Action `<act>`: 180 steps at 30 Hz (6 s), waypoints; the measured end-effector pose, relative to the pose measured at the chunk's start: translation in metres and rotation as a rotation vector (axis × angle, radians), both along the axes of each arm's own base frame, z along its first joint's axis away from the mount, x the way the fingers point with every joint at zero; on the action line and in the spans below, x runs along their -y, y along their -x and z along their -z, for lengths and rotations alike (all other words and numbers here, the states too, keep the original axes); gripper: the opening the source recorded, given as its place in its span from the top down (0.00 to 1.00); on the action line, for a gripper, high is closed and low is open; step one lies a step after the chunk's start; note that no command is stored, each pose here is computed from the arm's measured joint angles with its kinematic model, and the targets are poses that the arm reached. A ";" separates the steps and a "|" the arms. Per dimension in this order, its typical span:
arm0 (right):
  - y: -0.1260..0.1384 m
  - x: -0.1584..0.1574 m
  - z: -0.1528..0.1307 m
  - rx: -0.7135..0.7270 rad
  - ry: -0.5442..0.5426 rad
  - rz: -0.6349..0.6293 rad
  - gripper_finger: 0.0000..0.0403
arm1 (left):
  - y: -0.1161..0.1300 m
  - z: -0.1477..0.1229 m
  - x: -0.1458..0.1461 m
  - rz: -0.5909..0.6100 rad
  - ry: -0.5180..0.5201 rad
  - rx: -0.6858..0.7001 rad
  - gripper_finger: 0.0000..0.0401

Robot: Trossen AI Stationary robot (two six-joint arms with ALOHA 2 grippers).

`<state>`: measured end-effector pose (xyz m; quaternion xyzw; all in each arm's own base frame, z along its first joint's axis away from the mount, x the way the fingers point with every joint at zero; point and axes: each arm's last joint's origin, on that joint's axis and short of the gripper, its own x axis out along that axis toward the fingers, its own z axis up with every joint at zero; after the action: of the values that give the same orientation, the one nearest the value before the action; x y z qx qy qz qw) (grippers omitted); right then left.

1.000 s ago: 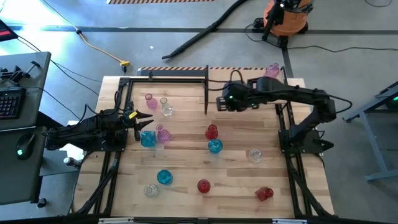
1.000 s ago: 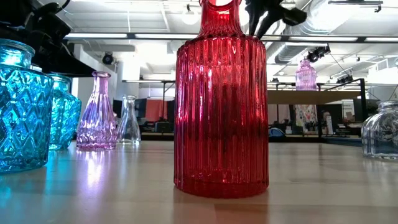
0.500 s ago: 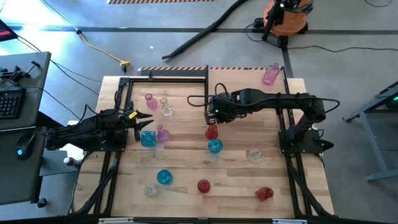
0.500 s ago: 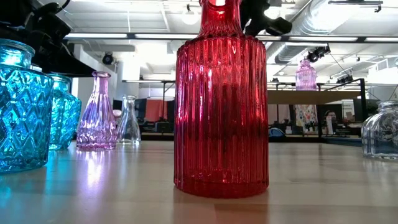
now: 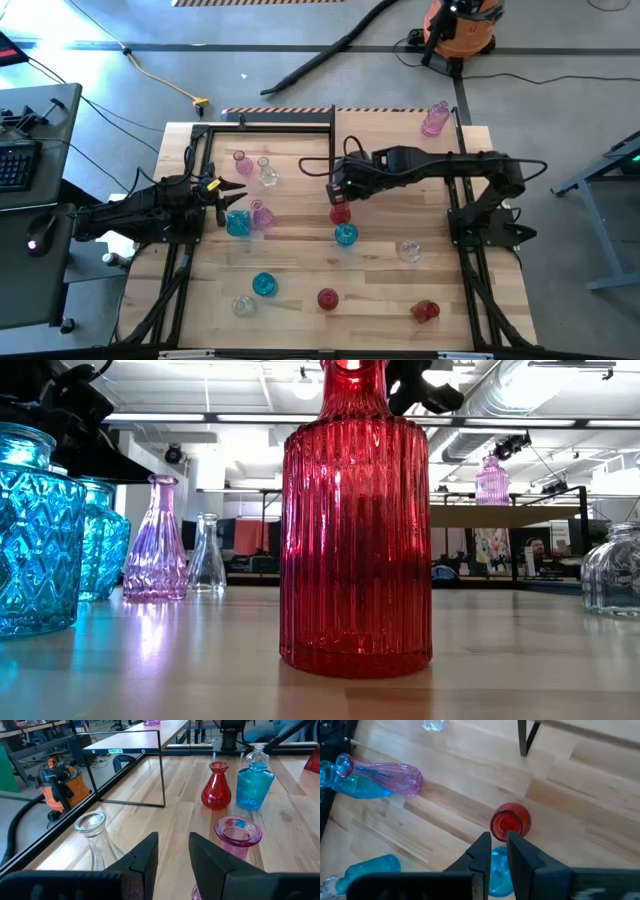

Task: Sort vases onto shelf
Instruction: Put the top red vase on the shelf

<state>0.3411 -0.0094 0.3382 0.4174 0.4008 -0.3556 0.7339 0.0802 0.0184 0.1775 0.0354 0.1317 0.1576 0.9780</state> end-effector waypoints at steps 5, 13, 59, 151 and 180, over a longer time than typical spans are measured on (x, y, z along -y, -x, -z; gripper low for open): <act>0.010 0.007 -0.008 -0.008 0.024 -0.002 0.90 | 0.000 0.000 0.000 0.000 0.000 0.000 0.75; 0.023 0.014 -0.015 -0.042 0.063 0.023 0.90 | 0.000 0.000 0.000 0.000 0.000 0.000 0.75; 0.107 0.026 0.000 0.198 0.137 -0.028 0.90 | 0.000 0.000 0.000 0.000 -0.001 0.004 0.75; 0.053 0.013 0.146 0.441 -0.089 -0.054 0.77 | 0.000 -0.001 0.000 0.000 -0.001 0.006 0.75; 0.047 0.013 0.155 0.451 -0.145 -0.027 0.99 | 0.000 -0.001 0.000 -0.002 -0.002 0.007 0.75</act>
<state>0.2945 -0.0225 0.1833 0.5326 0.2569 -0.2136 0.7777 0.0804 0.0184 0.1781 0.0355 0.1284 0.1590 0.9783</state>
